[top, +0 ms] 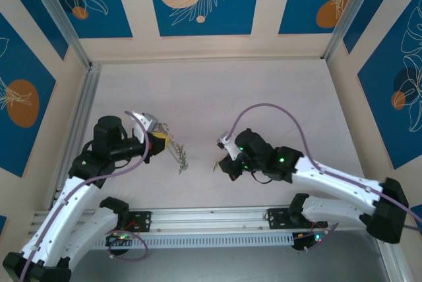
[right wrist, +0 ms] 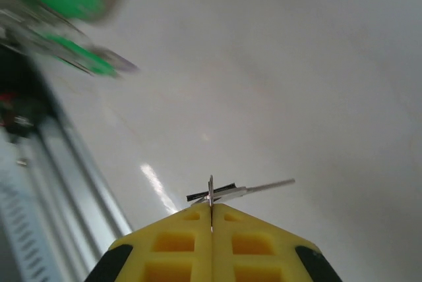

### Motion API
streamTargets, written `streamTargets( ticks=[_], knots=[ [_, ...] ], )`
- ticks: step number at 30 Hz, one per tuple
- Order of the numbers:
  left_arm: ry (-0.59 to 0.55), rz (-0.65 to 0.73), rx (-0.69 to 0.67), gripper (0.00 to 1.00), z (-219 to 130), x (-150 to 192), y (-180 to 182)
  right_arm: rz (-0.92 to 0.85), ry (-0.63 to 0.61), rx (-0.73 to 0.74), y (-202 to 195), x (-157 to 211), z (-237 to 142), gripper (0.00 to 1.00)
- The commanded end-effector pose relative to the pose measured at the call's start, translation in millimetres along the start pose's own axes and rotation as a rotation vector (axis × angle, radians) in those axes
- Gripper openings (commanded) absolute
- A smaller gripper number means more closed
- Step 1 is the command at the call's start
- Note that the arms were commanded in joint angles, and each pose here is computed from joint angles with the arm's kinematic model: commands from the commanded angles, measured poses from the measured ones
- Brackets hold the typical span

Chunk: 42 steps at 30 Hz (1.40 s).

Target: Put the keys on the keyring

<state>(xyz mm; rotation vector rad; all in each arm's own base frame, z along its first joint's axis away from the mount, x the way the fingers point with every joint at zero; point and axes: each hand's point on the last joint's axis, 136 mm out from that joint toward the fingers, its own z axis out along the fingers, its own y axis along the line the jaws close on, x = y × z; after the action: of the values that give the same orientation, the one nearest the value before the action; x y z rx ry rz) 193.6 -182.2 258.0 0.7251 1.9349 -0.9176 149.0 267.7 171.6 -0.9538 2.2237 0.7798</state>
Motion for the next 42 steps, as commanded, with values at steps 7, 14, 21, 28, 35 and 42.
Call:
streamTargets(
  ticks=[7, 14, 21, 28, 35, 42],
  knots=[
    [-0.225, 0.257, 0.33, 0.0, -35, -37, -83, -0.098, -0.19, -0.215, 56, -71, -58, 0.0],
    [-0.224, 0.34, 0.383, 0.0, -41, -35, -100, -0.135, -0.241, -0.299, 81, -99, -64, 0.0],
    [-0.212, 0.351, 0.406, 0.0, -37, -34, -103, -0.136, -0.307, -0.37, 98, -114, -72, 0.0],
    [-0.201, 0.36, 0.418, 0.0, -35, -33, -106, -0.152, -0.325, -0.423, 114, -122, -69, 0.0],
    [-0.2, 0.366, 0.442, 0.0, -36, -31, -110, -0.176, -0.326, -0.423, 120, -128, -65, 0.0],
    [-0.194, 0.367, 0.484, 0.0, -38, -29, -117, -0.251, -0.349, -0.411, 128, -131, -69, 0.0]
  ],
)
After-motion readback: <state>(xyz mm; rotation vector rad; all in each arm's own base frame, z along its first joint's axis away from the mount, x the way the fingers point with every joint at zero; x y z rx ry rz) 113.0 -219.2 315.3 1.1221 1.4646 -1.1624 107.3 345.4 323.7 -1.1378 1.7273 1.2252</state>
